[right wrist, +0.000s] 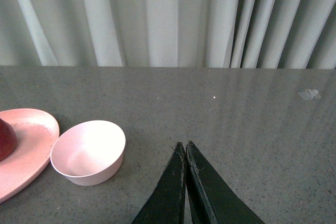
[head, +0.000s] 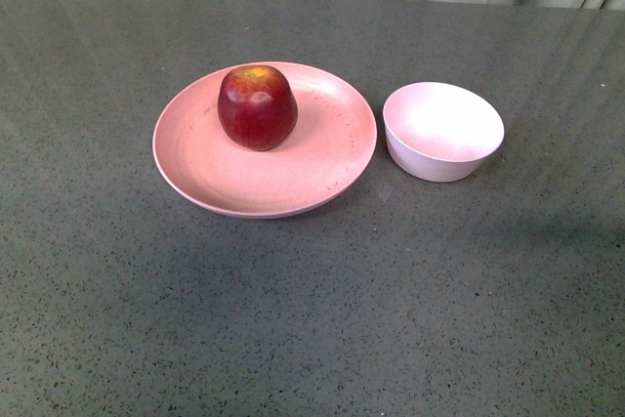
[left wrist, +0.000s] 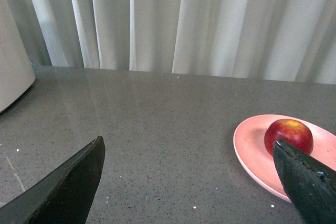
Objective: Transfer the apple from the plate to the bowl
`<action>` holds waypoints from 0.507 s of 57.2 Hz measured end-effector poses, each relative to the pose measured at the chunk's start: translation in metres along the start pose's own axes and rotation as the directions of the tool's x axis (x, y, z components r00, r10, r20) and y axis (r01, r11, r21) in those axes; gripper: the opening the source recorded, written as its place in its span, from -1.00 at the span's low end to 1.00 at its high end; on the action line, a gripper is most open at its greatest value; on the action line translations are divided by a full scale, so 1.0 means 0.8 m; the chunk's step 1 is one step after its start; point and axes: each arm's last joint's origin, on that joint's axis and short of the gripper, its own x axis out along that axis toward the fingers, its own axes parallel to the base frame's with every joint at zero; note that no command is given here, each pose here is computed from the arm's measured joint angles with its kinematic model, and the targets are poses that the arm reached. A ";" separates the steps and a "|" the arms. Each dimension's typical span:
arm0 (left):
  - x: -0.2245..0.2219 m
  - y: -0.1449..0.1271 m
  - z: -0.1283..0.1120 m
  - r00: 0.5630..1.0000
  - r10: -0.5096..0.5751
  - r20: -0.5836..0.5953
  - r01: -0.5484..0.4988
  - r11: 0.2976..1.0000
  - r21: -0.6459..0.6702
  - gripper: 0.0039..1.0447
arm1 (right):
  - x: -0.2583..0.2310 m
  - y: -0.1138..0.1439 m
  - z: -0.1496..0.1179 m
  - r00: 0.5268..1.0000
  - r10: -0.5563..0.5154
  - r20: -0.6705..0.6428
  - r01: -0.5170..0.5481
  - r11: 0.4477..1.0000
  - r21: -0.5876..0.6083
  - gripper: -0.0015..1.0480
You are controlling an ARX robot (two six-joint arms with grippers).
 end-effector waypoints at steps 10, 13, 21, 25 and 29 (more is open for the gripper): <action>0.000 0.000 0.000 1.000 0.000 0.000 0.000 1.000 0.000 0.83 | -0.011 0.000 -0.005 1.000 0.000 0.000 0.000 1.000 0.000 -0.96; 0.000 0.000 0.000 1.000 0.000 0.000 0.000 1.000 0.000 0.83 | -0.013 0.000 -0.009 1.000 0.002 0.017 -0.002 1.000 0.000 -0.96; 0.000 0.000 0.000 1.000 0.000 0.000 0.000 1.000 0.000 0.83 | -0.018 0.000 -0.006 1.000 0.000 0.026 0.000 1.000 -0.001 -0.96; 0.000 0.000 0.000 1.000 0.000 0.000 0.000 1.000 0.000 0.83 | -0.022 0.000 -0.006 1.000 0.001 0.027 0.000 1.000 -0.001 -0.96; 0.000 0.000 0.000 1.000 0.000 0.000 0.000 1.000 0.000 0.83 | -0.025 0.000 -0.005 1.000 0.000 0.031 0.000 1.000 -0.001 -0.96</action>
